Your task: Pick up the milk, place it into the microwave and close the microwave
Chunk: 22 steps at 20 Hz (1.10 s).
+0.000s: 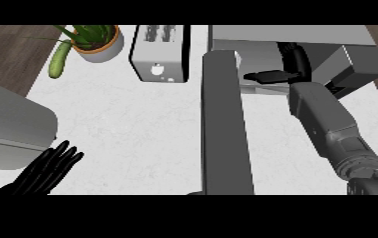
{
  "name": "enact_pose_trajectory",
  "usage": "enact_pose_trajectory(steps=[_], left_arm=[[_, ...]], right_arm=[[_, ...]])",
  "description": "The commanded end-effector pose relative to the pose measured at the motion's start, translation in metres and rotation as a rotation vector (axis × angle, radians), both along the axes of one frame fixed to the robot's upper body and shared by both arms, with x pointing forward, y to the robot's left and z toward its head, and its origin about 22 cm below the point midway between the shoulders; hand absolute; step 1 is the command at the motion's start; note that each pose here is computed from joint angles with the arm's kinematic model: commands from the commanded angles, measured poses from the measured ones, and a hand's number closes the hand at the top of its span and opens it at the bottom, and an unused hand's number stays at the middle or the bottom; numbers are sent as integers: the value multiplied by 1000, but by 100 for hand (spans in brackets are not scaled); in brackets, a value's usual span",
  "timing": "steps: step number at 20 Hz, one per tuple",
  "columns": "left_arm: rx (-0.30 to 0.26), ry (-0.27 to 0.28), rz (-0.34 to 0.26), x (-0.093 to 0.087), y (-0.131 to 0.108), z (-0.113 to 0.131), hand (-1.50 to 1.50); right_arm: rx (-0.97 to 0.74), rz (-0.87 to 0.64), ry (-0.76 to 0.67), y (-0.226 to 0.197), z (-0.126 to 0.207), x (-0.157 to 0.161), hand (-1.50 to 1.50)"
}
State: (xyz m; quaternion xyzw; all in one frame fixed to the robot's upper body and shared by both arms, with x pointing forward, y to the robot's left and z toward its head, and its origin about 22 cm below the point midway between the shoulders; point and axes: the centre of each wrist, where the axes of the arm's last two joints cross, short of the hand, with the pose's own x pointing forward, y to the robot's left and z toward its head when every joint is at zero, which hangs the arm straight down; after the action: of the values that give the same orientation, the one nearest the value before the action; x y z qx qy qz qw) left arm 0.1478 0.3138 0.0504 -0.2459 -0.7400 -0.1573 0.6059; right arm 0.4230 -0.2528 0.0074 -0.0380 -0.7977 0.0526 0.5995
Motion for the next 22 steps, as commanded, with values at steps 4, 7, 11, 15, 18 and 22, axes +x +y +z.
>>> enact_pose_trajectory(steps=[4, 7, 11, 15, 18, 22], left_arm=[[55, 31, -99, 24, -33, -24, -150], [83, 15, -92, 31, -44, -27, -150], [102, 24, -109, 46, -54, -36, -150], [100, 14, -102, 56, -71, -42, 150], [149, 7, -101, 60, -72, -44, 150], [202, 7, -116, 74, -82, -47, 150]], right_arm=[[202, 105, 33, 12, -58, -37, -150], [231, 136, 57, 25, -84, -57, -150], [228, 164, 94, 24, -107, -80, -150], [165, 111, 149, -2, -138, -120, -150], [138, 105, 172, -15, -152, -145, -150], [138, 61, 165, -42, -166, -185, -150]])
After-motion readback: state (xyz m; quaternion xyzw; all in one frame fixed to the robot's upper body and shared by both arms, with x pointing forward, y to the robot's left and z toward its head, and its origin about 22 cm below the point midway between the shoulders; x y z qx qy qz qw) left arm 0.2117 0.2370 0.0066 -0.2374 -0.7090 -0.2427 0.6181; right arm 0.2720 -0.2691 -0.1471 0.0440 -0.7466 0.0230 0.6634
